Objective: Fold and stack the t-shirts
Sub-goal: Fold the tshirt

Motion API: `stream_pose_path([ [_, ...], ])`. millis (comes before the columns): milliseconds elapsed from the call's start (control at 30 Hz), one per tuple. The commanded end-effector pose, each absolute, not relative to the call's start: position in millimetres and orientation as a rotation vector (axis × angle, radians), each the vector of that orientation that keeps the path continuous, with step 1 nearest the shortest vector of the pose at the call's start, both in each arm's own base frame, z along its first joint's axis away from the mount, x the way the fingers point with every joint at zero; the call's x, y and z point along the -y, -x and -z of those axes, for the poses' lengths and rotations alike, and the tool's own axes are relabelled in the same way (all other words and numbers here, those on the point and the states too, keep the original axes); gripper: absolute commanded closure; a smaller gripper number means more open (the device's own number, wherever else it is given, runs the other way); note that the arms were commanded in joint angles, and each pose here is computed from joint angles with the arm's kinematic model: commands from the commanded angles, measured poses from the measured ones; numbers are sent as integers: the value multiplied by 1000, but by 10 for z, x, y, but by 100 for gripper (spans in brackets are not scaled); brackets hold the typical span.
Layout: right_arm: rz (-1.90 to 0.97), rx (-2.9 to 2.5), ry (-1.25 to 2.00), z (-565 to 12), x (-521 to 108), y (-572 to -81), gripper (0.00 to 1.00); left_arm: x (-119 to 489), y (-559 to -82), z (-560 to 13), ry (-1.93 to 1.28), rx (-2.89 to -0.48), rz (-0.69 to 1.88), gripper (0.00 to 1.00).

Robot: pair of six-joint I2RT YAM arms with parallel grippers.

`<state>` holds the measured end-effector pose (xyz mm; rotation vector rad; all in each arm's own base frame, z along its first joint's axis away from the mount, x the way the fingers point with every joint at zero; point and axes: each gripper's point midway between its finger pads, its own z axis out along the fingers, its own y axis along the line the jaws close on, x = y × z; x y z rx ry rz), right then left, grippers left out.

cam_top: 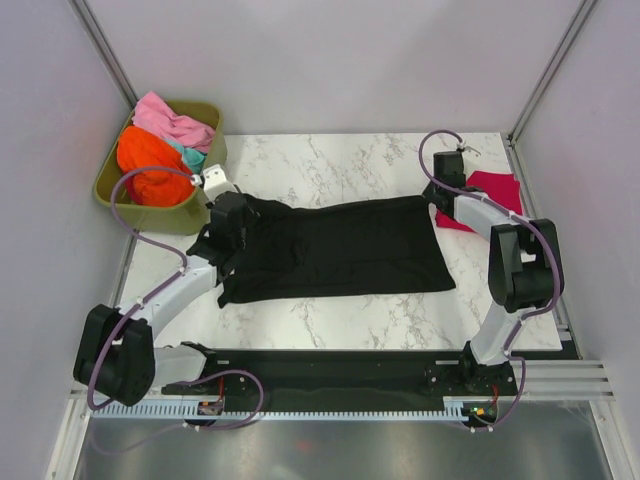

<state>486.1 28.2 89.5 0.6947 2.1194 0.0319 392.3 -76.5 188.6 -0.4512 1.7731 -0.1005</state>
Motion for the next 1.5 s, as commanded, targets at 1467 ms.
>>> stream_pose_path([
  [1467,-31,-2063,-729,-824,-178,-4187,96,460,-3186,-1391,564,-1895,-17,98],
])
